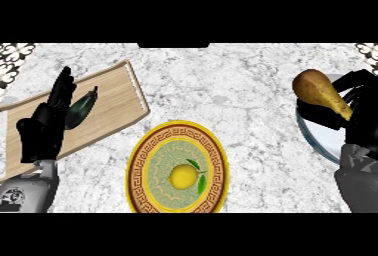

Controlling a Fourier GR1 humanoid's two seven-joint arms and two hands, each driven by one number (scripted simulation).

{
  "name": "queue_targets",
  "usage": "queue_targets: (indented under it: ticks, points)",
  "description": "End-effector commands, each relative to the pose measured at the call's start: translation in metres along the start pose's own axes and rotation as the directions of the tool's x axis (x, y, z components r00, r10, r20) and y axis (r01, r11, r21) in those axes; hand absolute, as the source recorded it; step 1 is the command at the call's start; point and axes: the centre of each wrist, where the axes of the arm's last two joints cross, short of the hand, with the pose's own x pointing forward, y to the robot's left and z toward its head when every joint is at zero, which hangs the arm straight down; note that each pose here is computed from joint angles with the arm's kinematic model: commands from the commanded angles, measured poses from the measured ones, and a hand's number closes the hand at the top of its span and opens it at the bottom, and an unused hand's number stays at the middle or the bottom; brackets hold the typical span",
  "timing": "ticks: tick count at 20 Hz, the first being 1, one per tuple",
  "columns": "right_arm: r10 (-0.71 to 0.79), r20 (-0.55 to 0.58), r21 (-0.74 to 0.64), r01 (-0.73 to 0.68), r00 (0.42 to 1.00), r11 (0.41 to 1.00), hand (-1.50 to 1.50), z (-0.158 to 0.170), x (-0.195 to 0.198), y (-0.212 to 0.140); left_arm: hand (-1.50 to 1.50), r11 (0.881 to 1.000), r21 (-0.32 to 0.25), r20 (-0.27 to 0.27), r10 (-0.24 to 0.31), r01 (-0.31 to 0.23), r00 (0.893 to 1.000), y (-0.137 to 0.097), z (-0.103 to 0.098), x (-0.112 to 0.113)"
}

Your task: Pick the pear from the plate and place it in the bowl

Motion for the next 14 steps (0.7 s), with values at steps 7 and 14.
queue_targets:
  ticks: [7,14]
  points:
    - [0.246,-0.051,-0.099,-0.250,0.968,0.963,1.50,-0.073,-0.086,0.017,0.00,1.000,-0.002,0.013,0.005,-0.005,1.000,-0.007,-0.016,0.000]
    - [0.114,-0.205,0.046,-0.107,0.972,0.993,-1.50,-0.081,-0.145,0.038,0.00,1.000,-0.022,0.005,0.003,-0.002,1.000,0.009,-0.013,0.000]
